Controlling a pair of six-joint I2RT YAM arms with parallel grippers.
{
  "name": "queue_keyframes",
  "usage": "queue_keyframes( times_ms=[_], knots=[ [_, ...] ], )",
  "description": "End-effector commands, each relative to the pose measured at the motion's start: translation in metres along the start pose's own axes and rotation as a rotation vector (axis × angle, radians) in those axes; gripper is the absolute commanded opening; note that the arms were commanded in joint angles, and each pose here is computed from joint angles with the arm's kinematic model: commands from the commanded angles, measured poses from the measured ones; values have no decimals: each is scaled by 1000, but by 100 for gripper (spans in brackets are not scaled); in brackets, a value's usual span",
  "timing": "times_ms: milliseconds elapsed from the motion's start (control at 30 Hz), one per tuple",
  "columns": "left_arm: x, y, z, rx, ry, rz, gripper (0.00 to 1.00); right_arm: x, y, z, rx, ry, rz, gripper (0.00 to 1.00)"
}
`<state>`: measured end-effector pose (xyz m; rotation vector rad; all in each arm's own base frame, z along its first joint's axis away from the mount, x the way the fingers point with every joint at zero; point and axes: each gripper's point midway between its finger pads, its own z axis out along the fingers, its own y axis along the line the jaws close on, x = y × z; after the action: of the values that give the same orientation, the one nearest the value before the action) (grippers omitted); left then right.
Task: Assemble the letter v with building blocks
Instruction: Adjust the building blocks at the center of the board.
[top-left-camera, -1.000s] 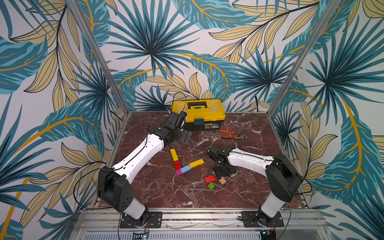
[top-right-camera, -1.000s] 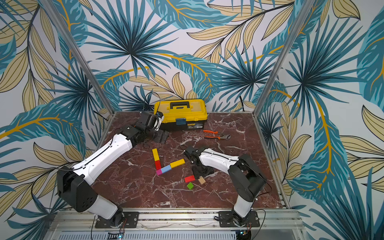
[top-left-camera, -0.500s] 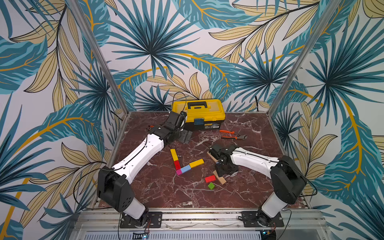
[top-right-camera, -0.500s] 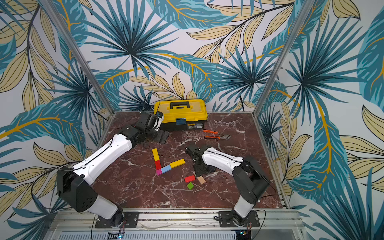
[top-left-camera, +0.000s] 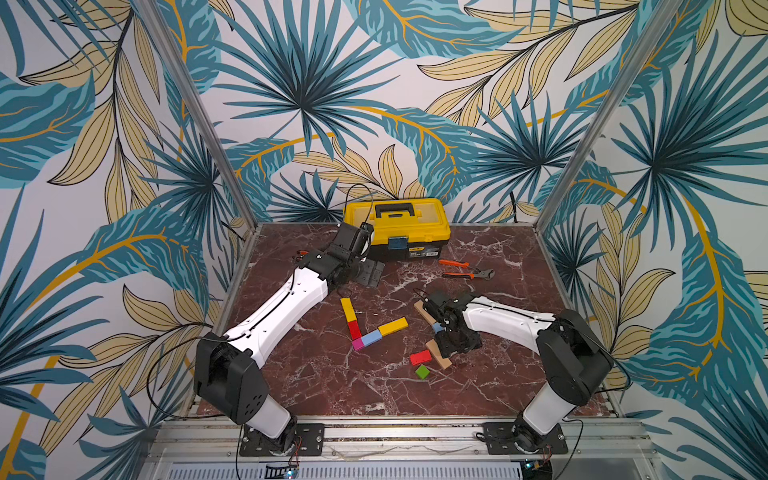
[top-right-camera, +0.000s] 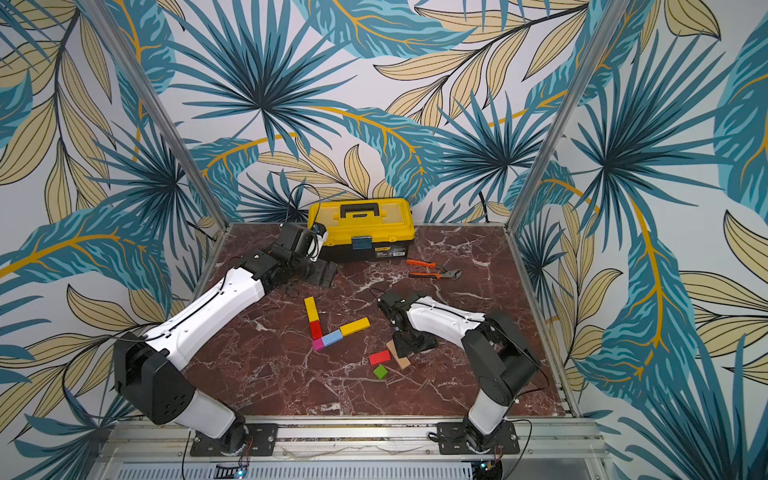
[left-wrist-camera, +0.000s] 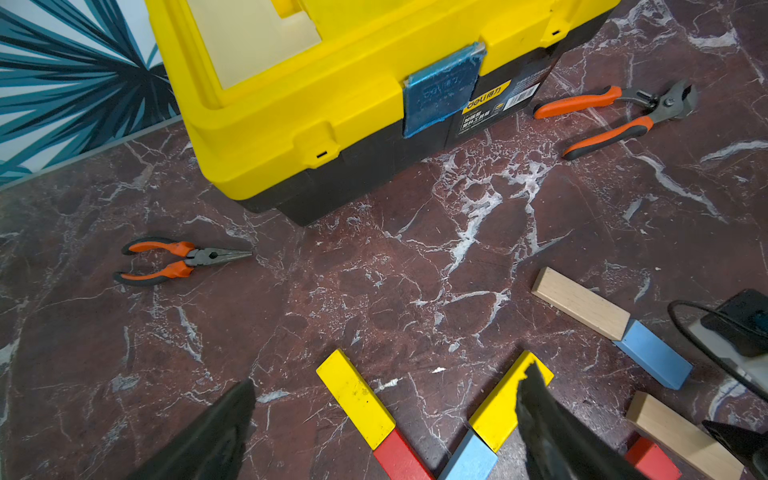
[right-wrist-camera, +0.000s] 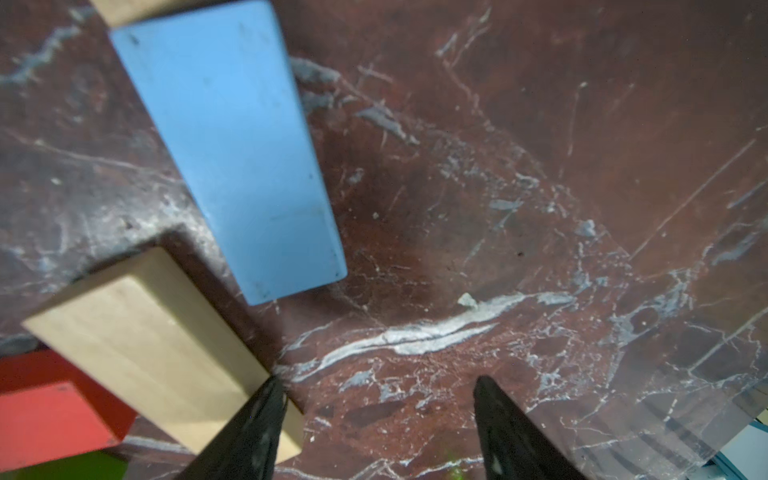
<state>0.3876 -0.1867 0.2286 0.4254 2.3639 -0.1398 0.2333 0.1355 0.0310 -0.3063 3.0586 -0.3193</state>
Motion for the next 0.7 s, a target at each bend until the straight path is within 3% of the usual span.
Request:
queue_keyframes(
  times_ms=[0,333,667],
  knots=[
    [-7,5,-12,-8,-41,1,99,3,13,8,-25,21,-20,74],
    [-6,5,-13,-8,-41,2,99,-7,27,-2,-41,-16,-38,74],
    [-7,4,-13,-6,-42,2,99,-7,34,-42,-111,-108,-92,74]
  ],
)
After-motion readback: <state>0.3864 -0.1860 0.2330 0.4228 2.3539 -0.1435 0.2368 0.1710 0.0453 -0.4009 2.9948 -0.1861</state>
